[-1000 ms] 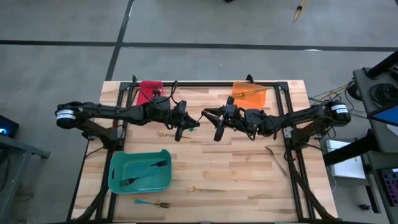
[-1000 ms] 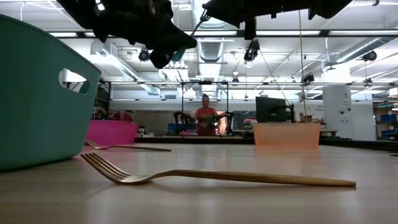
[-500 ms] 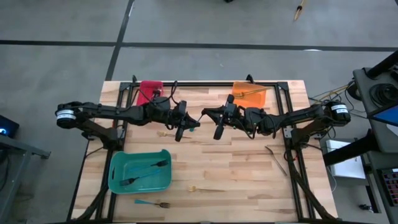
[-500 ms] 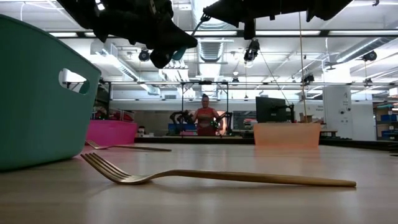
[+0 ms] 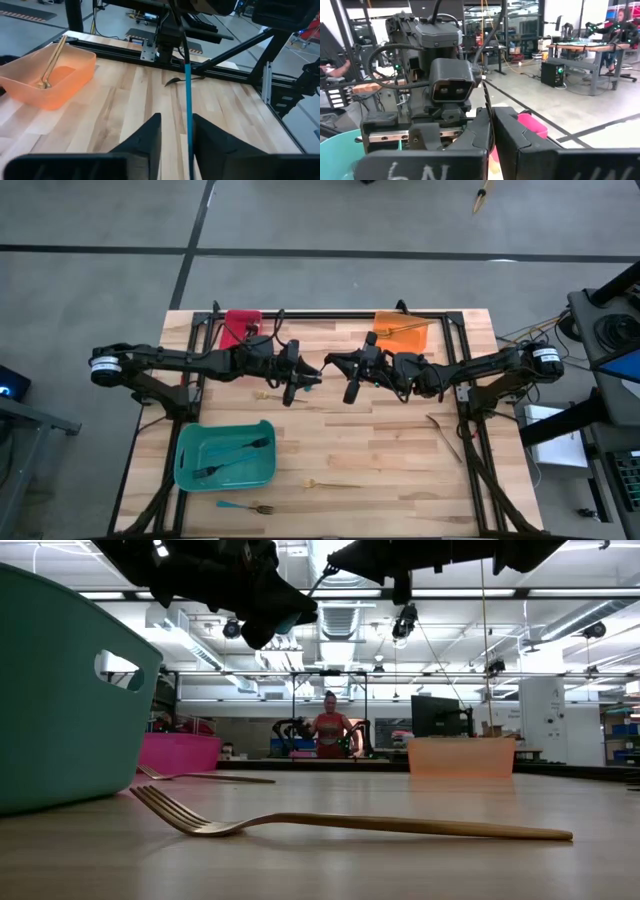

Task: Sort silverware by color (type)
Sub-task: Put the blue fork into the green bin

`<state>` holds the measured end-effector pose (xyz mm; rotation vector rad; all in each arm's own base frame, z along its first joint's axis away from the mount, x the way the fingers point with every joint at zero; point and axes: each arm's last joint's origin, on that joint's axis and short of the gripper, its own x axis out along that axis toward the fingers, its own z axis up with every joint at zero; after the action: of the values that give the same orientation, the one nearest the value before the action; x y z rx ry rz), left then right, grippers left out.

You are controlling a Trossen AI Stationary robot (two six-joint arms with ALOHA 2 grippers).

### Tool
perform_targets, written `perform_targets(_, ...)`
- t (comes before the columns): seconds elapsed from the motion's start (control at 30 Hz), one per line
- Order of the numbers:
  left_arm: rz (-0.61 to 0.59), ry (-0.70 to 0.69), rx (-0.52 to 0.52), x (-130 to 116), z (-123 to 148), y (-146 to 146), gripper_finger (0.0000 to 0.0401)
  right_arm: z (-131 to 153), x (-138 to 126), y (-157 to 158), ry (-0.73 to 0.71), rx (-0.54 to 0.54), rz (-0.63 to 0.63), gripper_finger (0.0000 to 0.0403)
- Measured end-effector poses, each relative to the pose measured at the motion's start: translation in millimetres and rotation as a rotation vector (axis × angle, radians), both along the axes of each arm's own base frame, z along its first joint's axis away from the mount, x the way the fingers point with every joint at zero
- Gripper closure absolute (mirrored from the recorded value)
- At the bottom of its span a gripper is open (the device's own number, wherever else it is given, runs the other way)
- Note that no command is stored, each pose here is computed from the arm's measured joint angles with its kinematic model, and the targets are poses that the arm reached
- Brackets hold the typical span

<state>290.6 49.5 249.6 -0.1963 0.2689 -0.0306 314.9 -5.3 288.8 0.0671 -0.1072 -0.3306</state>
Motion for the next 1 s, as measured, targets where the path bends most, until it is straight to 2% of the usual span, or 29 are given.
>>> perform_targets(0.27,0.062,0.003,0.08,0,0,3,0.0245,-5,0,-1,0.047,0.03,-0.04,0.0395)
perform_targets(0.5,0.212,0.022,0.266,-1,1,9,0.0188,-12,-3,-6,0.088,0.074,-0.239,0.0395)
perform_targets(0.7,0.245,-0.044,0.35,1,8,10,0.0185,-20,3,-8,0.061,0.11,-0.339,0.0395)
perform_targets(0.9,0.253,-0.097,0.357,7,8,11,0.0197,-36,18,-8,0.008,0.103,-0.374,0.0395)
perform_targets(1.0,0.261,-0.065,0.355,11,-1,13,0.0202,-43,24,-7,-0.019,0.088,-0.374,0.0395)
